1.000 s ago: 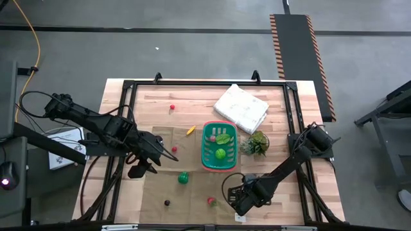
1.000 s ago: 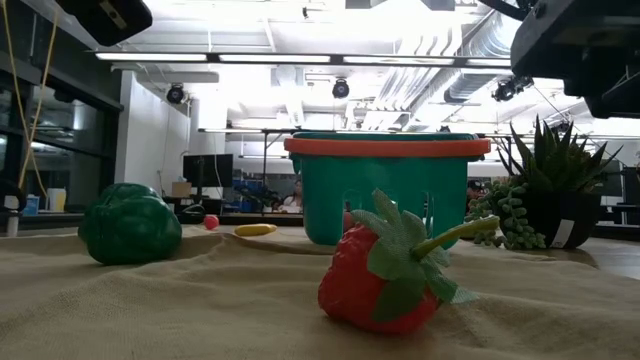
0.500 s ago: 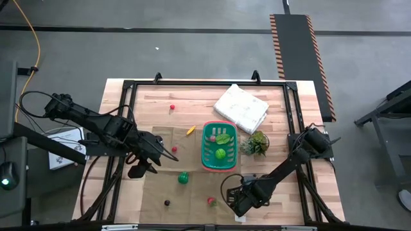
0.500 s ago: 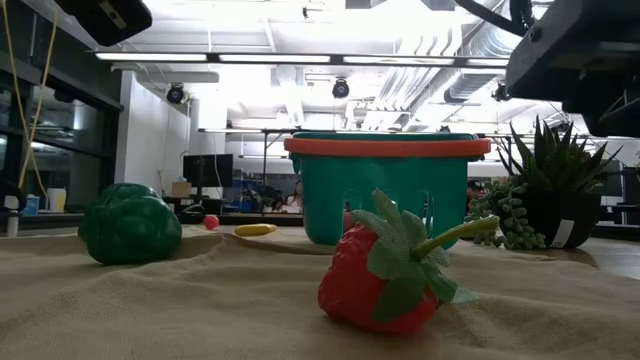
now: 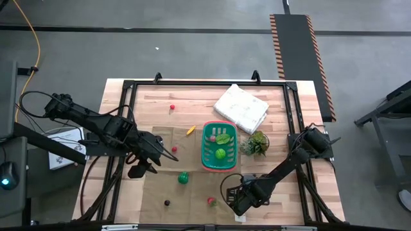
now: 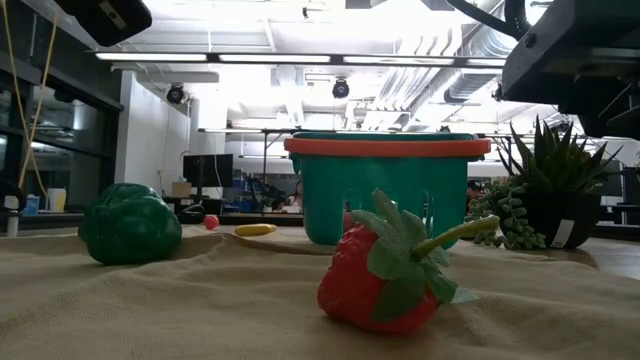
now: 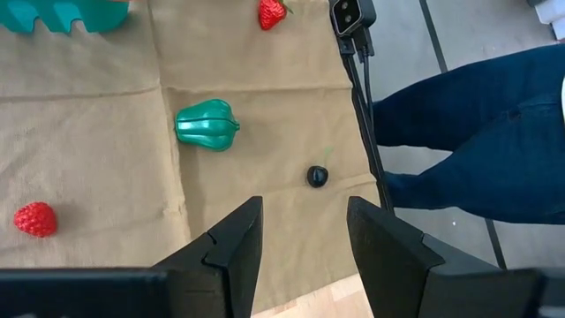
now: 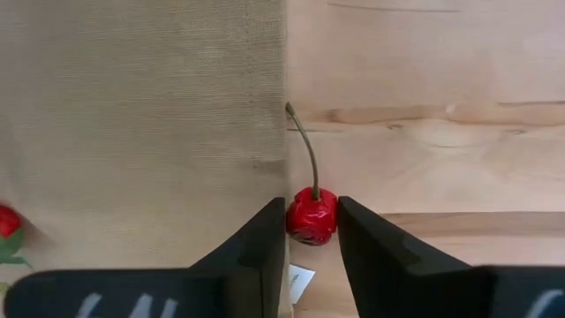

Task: Pick and placing Produce into tupperware
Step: Put the bottom red cherry into the blue basket

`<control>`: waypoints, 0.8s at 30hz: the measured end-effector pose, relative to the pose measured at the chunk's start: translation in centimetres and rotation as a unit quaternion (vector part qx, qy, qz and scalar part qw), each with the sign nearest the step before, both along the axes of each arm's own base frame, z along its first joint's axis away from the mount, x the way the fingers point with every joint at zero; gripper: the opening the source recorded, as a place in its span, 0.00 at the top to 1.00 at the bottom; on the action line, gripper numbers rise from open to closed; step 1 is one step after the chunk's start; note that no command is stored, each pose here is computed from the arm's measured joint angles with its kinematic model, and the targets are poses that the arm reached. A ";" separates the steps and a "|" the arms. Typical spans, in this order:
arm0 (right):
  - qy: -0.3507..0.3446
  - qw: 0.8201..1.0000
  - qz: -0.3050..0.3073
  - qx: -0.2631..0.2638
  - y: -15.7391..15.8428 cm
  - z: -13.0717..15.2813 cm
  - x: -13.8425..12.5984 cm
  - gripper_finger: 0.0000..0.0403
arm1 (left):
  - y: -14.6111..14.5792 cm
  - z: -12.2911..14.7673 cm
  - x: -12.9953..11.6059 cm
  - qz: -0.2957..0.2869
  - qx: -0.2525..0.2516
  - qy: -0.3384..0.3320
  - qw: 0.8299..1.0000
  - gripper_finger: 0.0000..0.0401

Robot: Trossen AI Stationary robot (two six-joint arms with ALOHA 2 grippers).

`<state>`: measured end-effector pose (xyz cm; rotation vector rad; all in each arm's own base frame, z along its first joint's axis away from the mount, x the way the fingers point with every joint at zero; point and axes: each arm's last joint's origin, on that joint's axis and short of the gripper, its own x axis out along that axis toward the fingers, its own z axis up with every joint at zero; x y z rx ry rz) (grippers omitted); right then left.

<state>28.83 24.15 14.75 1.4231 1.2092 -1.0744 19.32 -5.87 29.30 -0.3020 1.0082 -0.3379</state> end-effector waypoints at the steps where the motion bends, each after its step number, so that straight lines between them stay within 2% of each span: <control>1: -0.001 1.000 0.000 0.000 0.0 0.0 0.0 0.78 | 0.0 0.0 0.0 0.000 0.000 0.000 1.000 0.62; 18: -0.008 1.000 0.000 0.007 0.1 0.0 0.1 0.85 | 0.0 0.0 0.0 0.000 0.000 0.000 1.000 0.62; 24: -0.019 1.000 0.000 0.014 0.0 1.1 0.0 0.85 | 0.0 0.0 0.0 0.000 0.000 -0.001 1.000 0.62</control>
